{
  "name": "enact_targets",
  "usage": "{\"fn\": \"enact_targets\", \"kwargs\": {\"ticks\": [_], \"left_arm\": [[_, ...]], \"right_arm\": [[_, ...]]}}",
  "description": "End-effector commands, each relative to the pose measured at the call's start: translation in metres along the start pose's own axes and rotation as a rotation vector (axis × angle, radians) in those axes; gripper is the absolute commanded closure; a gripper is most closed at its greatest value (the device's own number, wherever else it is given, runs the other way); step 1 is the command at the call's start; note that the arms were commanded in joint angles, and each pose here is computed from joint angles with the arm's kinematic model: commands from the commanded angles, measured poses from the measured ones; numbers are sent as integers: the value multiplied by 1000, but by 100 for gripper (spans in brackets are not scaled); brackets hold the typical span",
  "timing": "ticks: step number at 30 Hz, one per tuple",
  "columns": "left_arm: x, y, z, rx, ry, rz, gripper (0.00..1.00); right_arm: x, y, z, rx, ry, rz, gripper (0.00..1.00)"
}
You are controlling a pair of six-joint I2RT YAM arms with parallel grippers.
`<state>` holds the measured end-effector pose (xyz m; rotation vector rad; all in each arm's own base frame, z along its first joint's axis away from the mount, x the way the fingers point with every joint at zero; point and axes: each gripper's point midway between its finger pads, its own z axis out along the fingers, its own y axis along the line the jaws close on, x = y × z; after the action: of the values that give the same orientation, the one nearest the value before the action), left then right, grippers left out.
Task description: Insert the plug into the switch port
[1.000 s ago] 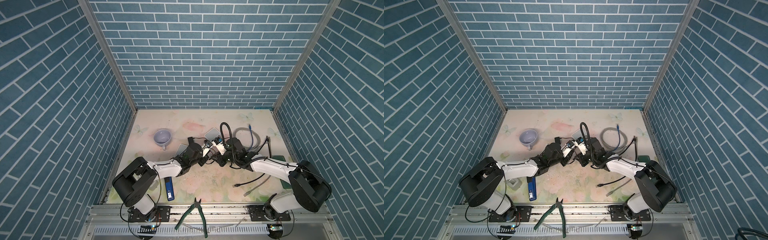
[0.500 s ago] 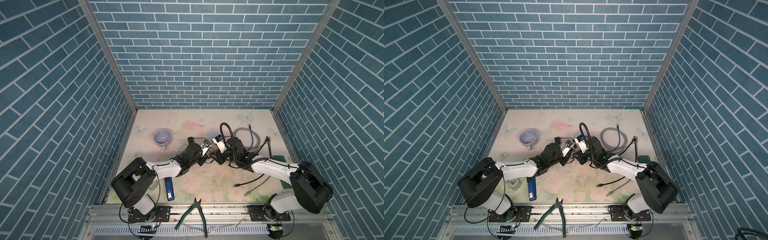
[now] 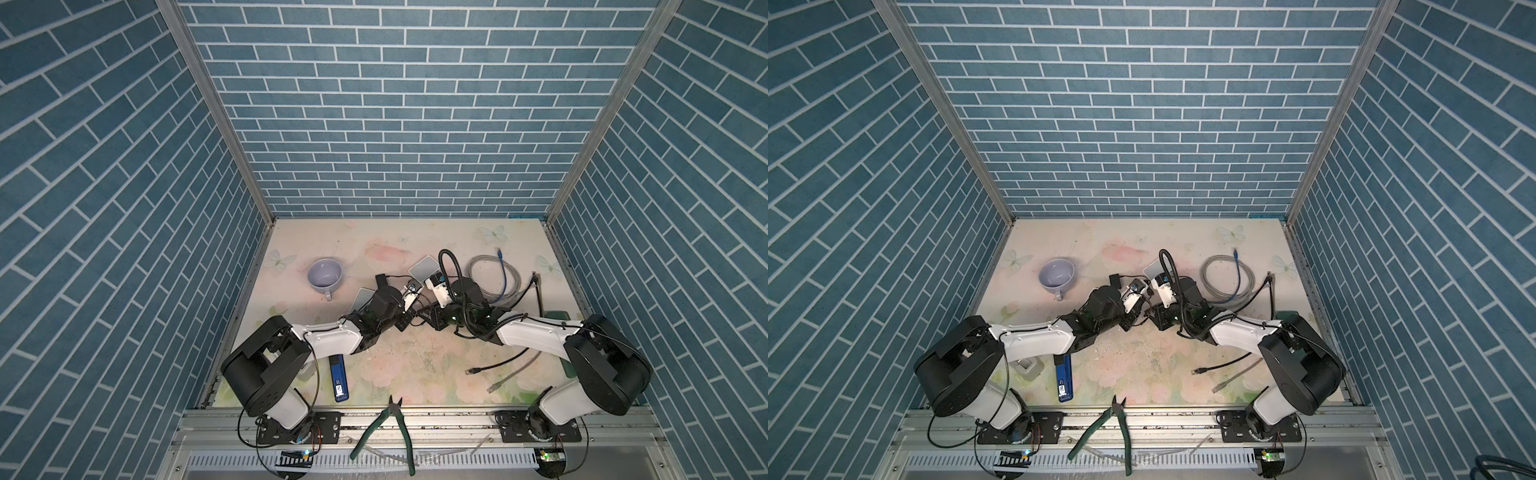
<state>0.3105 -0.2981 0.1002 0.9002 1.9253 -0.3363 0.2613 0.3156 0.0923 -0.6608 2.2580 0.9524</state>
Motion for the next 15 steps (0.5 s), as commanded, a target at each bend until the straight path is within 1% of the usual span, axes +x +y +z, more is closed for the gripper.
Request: {"fn": "enact_targets", "kwargs": {"ticks": [1,8,15], "left_arm": [[-5,2,-6,-11,-17,-15,99],[-6,4,-8,-17,-20,-13,99],[-4,6,-7,-28,-13,-12,98]], "right_arm": [[-1,4,5,-27,-14,36,73],[-3,6,8,-42,-14,39,79],[-5,10,8,-60,-16,36,93]]}}
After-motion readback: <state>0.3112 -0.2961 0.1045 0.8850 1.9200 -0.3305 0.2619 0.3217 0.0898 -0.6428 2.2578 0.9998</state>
